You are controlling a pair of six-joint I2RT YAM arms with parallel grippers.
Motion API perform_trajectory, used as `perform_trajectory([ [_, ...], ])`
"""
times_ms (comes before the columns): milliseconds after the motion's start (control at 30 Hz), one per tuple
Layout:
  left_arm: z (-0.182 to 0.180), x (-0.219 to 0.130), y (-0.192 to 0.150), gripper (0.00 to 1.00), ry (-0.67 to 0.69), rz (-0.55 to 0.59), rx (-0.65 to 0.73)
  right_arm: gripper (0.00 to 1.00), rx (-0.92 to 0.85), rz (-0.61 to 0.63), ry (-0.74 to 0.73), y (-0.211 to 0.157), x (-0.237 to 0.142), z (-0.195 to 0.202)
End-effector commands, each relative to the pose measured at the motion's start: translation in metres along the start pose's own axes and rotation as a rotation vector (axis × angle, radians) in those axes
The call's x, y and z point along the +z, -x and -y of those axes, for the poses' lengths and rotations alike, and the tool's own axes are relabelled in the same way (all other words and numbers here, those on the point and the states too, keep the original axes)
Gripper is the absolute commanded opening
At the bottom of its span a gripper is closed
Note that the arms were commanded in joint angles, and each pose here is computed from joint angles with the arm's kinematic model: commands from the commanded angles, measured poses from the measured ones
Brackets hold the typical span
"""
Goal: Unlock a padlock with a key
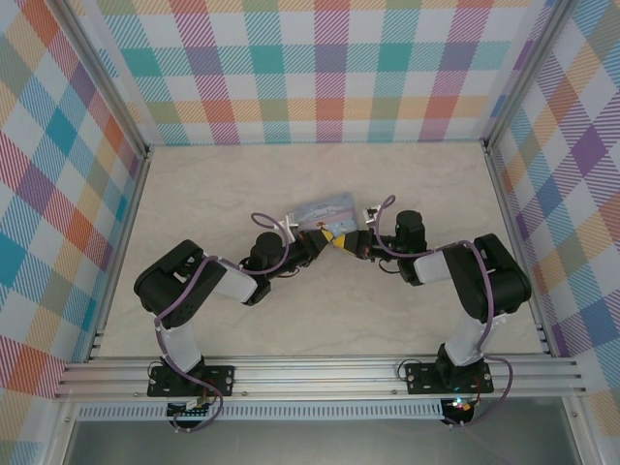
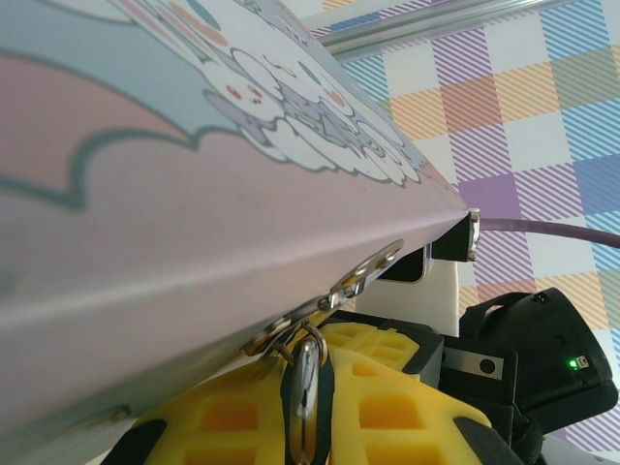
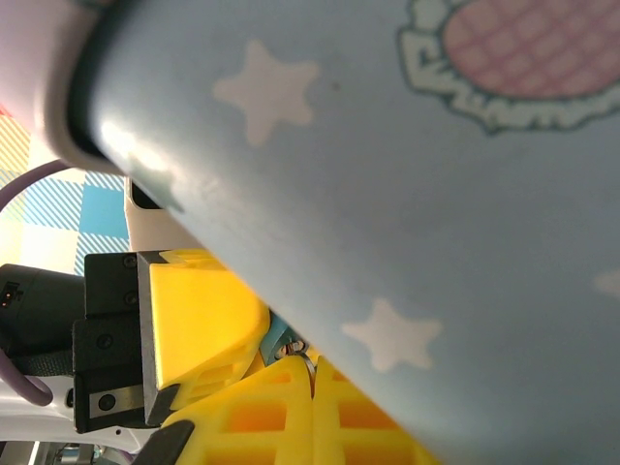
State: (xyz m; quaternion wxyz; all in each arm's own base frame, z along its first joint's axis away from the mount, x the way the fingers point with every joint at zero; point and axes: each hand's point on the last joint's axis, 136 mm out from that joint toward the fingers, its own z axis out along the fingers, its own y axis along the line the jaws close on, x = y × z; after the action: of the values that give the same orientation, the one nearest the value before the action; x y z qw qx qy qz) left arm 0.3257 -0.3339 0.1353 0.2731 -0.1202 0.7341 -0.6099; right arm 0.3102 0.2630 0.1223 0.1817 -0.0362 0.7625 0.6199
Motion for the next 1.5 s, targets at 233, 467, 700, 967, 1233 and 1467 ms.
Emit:
perform_trajectory([
  [233, 0.032, -0.002, -0.051, 0.0, -0.098, -0.204, 0.072, 0.17, -0.141, 0.077, -0.03, 0.018, -0.004, -0.021],
  [467, 0.023, -0.004, -0.038, 0.0, -0.037, -0.168, 0.069, 0.31, -0.149, 0.048, -0.126, -0.004, -0.021, 0.0],
  [700, 0.01, -0.009, -0.027, 0.0, 0.012, -0.133, 0.045, 0.43, -0.271, 0.024, -0.299, -0.027, -0.048, 0.009],
  [967, 0.006, -0.018, -0.014, 0.0, 0.081, -0.127, 0.011, 0.52, -0.688, 0.124, -0.472, -0.03, -0.078, -0.011],
  [1233, 0.006, -0.03, -0.007, 0.0, 0.134, -0.149, -0.032, 0.61, -1.251, 0.172, -0.495, -0.042, -0.065, -0.051],
  [1467, 0.016, -0.037, -0.003, 0.0, 0.136, -0.144, -0.082, 0.61, -1.497, 0.17, -0.605, -0.035, -0.04, -0.053],
])
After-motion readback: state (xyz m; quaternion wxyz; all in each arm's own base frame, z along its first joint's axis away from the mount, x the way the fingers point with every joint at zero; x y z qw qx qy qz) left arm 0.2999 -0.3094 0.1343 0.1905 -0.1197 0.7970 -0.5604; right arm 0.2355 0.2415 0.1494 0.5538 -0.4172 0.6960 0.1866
